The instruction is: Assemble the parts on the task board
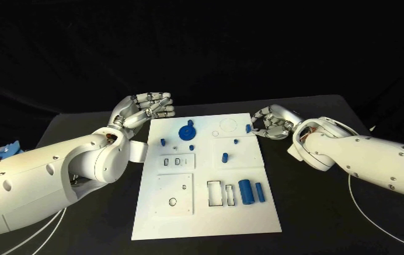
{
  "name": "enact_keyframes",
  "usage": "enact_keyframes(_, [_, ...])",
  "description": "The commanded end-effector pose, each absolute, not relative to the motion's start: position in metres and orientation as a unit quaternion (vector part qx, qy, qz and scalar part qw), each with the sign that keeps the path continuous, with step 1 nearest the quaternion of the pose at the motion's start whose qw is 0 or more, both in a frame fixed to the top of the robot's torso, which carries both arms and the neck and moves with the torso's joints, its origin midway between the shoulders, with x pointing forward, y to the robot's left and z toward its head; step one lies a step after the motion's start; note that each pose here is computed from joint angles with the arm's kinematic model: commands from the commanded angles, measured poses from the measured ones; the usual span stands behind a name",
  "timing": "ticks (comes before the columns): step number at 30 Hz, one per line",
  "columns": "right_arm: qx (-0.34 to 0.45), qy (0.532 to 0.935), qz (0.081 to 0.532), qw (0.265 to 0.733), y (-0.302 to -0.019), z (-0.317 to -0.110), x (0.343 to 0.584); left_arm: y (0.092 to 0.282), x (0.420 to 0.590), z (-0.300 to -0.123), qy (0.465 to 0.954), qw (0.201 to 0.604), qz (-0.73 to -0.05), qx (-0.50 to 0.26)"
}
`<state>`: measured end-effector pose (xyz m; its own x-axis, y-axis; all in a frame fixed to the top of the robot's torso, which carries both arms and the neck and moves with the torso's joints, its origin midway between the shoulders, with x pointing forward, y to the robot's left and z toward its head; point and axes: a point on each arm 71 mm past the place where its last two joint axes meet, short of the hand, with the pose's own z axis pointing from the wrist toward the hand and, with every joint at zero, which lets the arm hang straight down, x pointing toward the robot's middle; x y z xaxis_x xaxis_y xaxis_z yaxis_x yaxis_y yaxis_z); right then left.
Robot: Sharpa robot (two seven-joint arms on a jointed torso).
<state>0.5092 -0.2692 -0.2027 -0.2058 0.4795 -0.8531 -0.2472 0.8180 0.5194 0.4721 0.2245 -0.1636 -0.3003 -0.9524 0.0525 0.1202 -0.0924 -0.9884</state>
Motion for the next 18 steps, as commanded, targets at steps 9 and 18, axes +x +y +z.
enact_keyframes(9, [0.064,0.720,0.289,0.628,-0.262,-0.204,0.511,0.221,0.472,-0.163,0.518,0.422,-0.628,-0.400])
enact_keyframes(18, [0.054,0.723,0.289,0.625,-0.257,-0.205,0.511,0.221,0.472,-0.163,0.519,0.422,-0.627,-0.400])
